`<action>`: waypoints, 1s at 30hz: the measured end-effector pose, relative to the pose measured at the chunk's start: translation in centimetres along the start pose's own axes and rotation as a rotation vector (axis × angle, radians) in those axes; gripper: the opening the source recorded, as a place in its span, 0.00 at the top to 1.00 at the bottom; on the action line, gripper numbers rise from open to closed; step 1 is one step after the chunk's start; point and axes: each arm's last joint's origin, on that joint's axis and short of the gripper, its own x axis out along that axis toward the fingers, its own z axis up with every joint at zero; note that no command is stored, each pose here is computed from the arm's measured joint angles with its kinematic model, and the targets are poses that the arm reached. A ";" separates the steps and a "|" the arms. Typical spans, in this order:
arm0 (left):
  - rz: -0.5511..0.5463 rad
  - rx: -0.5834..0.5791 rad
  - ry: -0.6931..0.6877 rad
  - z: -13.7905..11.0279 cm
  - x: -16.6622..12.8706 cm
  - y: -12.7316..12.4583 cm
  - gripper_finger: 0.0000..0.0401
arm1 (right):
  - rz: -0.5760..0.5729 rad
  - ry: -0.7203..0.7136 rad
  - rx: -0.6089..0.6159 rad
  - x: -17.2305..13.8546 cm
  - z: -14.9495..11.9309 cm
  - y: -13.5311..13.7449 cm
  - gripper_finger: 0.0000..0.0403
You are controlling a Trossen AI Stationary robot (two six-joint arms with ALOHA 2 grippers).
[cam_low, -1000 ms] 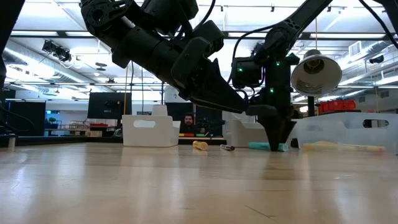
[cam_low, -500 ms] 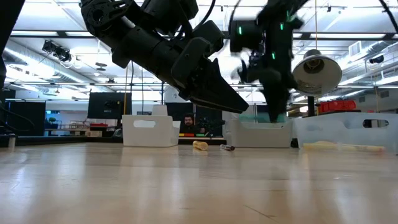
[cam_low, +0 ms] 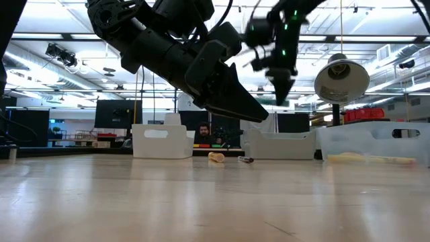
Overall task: Pick & Place Markers
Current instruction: Put the light blue highlighter pen into the gray bin
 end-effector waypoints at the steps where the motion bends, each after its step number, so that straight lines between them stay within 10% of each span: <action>1: 0.000 0.000 0.000 0.0 0.0 0.0 0.54 | -0.028 0.022 -0.010 0.7 0.0 -0.7 0.88; 22: 0.000 0.000 -0.001 0.0 0.0 0.0 0.54 | -0.228 0.335 -0.410 11.9 1.3 -2.5 0.86; 30: 0.001 0.000 -0.002 0.0 0.0 0.0 0.54 | -0.266 0.322 -0.463 11.4 1.7 -1.5 0.66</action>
